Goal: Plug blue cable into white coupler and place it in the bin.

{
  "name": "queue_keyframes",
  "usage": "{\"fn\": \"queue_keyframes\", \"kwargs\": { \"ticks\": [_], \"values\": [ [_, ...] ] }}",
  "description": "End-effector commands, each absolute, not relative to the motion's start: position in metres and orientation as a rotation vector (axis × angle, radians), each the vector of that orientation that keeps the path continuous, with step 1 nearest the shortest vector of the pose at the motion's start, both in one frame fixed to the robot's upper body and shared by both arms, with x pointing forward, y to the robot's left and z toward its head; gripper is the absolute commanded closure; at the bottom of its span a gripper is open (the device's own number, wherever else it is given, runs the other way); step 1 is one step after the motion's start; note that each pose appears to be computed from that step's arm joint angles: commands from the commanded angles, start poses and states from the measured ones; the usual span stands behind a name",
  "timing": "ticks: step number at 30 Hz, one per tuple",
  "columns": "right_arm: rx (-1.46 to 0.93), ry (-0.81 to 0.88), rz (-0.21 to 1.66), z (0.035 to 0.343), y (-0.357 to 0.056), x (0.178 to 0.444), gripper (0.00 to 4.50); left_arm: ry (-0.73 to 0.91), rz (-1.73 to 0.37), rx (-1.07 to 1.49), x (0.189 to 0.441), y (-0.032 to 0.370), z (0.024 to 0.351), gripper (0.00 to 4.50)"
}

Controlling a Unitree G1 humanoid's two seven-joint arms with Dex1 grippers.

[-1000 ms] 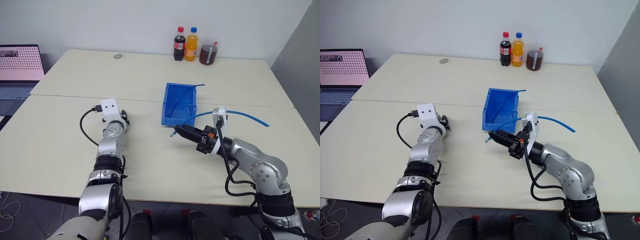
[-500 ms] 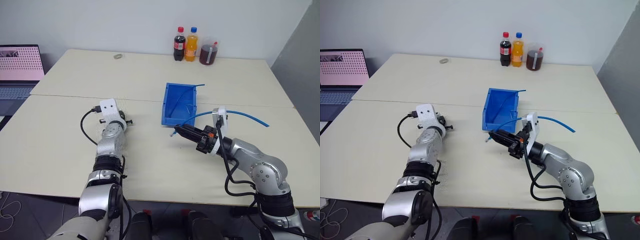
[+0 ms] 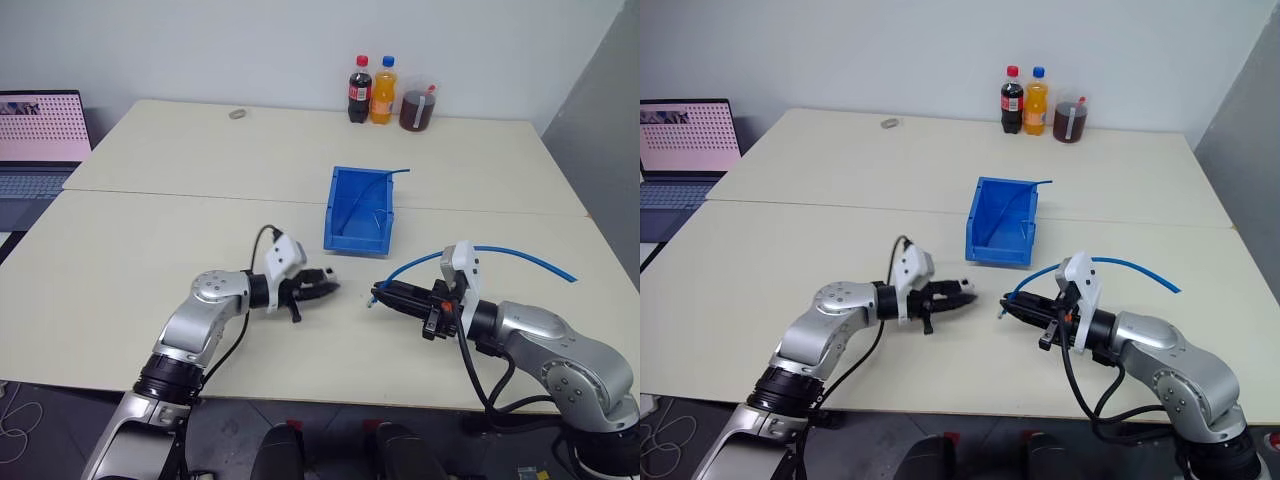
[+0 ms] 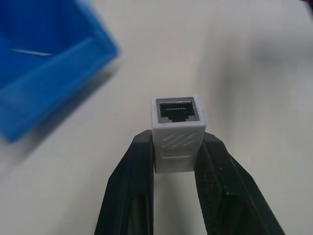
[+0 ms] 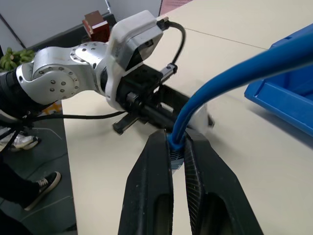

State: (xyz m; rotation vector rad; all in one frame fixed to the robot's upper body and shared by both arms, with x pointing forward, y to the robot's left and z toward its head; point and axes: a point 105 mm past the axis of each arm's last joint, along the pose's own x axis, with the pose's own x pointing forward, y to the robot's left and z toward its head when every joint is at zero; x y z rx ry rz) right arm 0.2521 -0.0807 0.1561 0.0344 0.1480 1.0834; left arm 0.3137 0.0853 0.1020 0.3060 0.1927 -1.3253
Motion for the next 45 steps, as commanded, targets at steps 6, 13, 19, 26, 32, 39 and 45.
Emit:
{"fn": "queue_keyframes", "kwargs": {
  "ticks": [6,13,19,26,32,39,45],
  "values": [
    [-0.069,0.052,1.106,0.167,-0.072,0.251,4.44,0.224,-1.543,0.485,0.309,0.073,0.084,3.69],
    [-0.204,0.026,1.169,0.154,-0.055,0.258,4.44,0.255,-1.589,0.617,0.309,0.073,0.061,3.69],
    [-0.244,0.017,1.171,0.141,-0.044,0.271,4.44,0.253,-1.598,0.628,0.31,0.073,0.06,3.69],
    [-0.302,0.023,1.162,0.127,-0.044,0.277,4.44,0.258,-1.592,0.62,0.309,0.075,0.059,3.69],
    [-0.347,0.037,1.166,0.116,-0.049,0.275,4.44,0.261,-1.579,0.595,0.309,0.075,0.059,3.69],
    [-0.408,0.036,1.18,0.108,-0.047,0.273,4.44,0.268,-1.575,0.566,0.309,0.075,0.06,3.69],
    [-0.436,0.035,1.187,0.102,-0.043,0.274,4.45,0.27,-1.584,0.559,0.307,0.074,0.061,3.69]
  ]
}}
